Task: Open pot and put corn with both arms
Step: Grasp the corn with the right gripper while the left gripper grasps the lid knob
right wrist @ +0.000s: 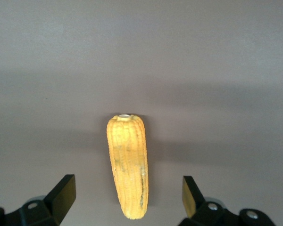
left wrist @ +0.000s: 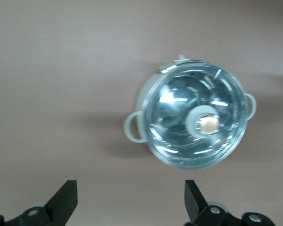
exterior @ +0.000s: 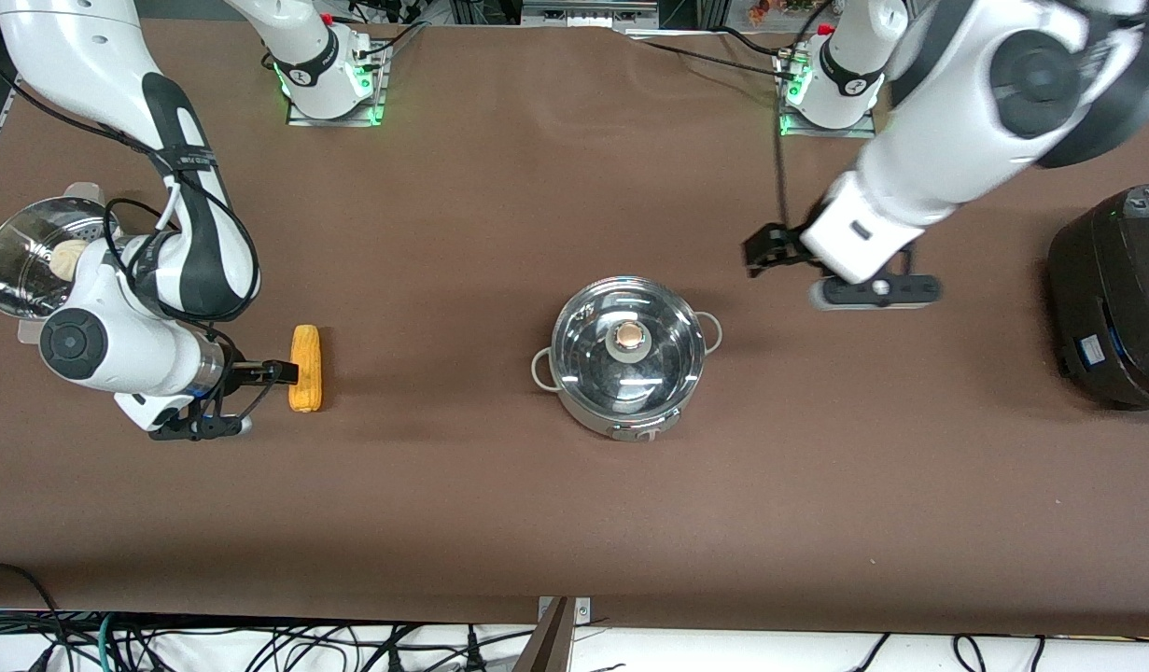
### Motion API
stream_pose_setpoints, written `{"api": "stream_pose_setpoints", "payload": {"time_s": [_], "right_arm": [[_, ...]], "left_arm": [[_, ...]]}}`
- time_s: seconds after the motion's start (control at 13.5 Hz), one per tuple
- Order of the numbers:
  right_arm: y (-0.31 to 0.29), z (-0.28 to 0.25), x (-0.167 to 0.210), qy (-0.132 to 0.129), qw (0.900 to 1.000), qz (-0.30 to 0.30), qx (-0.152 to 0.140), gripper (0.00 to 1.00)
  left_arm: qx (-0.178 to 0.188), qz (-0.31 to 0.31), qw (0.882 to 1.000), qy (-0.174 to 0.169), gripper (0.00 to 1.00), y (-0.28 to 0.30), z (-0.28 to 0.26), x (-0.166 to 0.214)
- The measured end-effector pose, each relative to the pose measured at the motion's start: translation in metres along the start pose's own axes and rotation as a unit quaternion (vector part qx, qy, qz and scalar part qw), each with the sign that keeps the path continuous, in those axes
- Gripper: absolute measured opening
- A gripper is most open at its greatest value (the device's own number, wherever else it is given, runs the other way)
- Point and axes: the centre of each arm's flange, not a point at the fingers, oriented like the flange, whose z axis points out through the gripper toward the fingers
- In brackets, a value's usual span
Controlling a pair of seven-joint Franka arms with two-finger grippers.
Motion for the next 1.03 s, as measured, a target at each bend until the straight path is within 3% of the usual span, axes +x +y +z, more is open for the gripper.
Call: {"api": "stream_pose_setpoints", "payload": {"time_s": [0.3, 0.59, 0.81, 1.03], "right_arm": [[-0.002, 0.007, 0.002, 0.004, 1.000, -0.001, 0.000, 1.00], [-0.005, 0.022, 0.002, 0.010, 1.000, -0.003, 0.001, 1.00], [-0.006, 0.034, 0.000, 0.017, 1.000, -0.003, 0.001, 1.00], [-0.007, 0.048, -0.005, 0.023, 1.000, -0.005, 0.001, 1.00]], "left_arm": [[-0.003, -0.030, 1.000, 0.009, 1.00, 0.071, 0.068, -0.012], [0.034, -0.054, 0.997, 0.033, 1.00, 0.125, 0.143, -0.032], [0.042, -0.056, 0.997, 0.041, 1.00, 0.142, 0.184, -0.029], [0.042, -0.065, 0.996, 0.046, 1.00, 0.136, 0.190, -0.016]]}}
